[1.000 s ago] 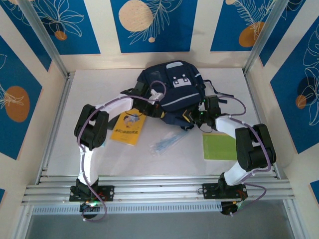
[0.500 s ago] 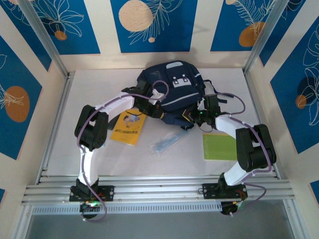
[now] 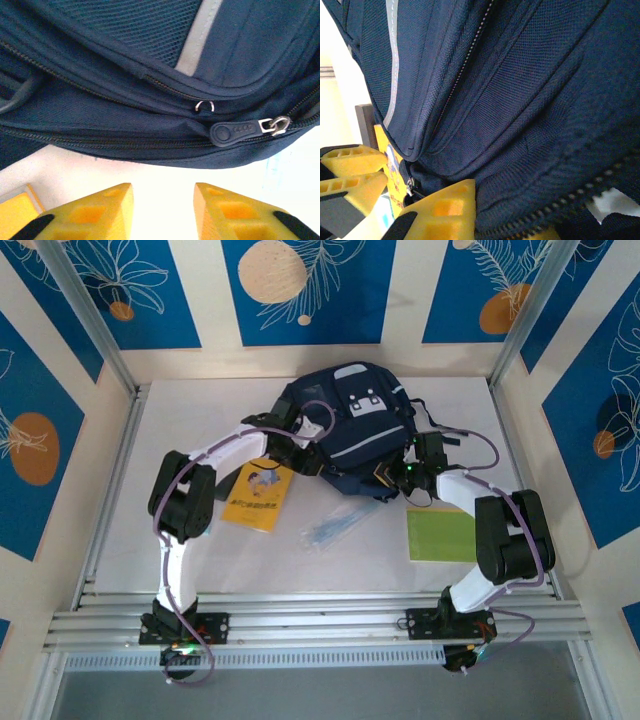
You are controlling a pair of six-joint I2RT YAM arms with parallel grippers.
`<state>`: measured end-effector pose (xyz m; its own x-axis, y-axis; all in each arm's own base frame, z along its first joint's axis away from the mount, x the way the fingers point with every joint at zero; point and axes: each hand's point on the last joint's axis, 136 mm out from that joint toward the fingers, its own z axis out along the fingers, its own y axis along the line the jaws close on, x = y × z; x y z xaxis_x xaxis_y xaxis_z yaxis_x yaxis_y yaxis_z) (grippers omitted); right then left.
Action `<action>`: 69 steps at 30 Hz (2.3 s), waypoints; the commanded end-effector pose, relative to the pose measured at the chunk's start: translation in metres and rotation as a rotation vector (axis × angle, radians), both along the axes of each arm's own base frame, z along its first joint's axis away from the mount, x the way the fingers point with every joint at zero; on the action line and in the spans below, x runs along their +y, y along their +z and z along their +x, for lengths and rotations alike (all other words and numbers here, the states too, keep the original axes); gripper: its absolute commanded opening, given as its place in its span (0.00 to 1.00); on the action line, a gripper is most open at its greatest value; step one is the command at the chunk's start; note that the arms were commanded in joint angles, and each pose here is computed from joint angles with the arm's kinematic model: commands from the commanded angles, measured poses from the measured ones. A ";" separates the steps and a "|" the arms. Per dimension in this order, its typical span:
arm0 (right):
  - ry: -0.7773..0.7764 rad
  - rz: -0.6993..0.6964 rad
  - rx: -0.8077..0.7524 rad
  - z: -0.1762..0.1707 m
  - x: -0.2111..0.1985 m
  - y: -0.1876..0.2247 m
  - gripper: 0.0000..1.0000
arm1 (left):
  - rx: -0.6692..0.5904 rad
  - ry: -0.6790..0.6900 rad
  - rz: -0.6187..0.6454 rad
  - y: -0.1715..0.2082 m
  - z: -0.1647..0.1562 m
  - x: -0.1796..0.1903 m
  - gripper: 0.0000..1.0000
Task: Pack the student bag
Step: Unzip the student bag at the top-center of the table.
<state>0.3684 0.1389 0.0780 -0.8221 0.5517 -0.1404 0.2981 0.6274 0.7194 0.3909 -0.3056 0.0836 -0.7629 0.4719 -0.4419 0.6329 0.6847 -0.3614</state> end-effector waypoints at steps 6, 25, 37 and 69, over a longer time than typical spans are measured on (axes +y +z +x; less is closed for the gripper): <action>0.016 0.006 -0.075 0.011 0.001 0.019 0.00 | -0.149 -0.088 -0.024 0.027 -0.018 -0.029 0.46; 0.015 0.018 -0.075 0.010 0.002 0.020 0.00 | 0.122 0.247 -0.190 -0.010 0.019 -0.048 0.61; 0.009 0.021 -0.071 0.010 0.002 0.018 0.00 | 0.257 0.239 -0.265 -0.015 -0.013 -0.059 0.59; 0.004 0.036 -0.058 0.010 0.001 0.013 0.00 | 0.280 0.202 -0.408 0.007 -0.036 -0.078 0.45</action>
<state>0.3687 0.1342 0.0770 -0.8162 0.5624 -0.1325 0.3119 0.6219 0.7183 0.3791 -0.3741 0.0787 -0.9350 0.0849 -0.3443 0.3229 0.6056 -0.7273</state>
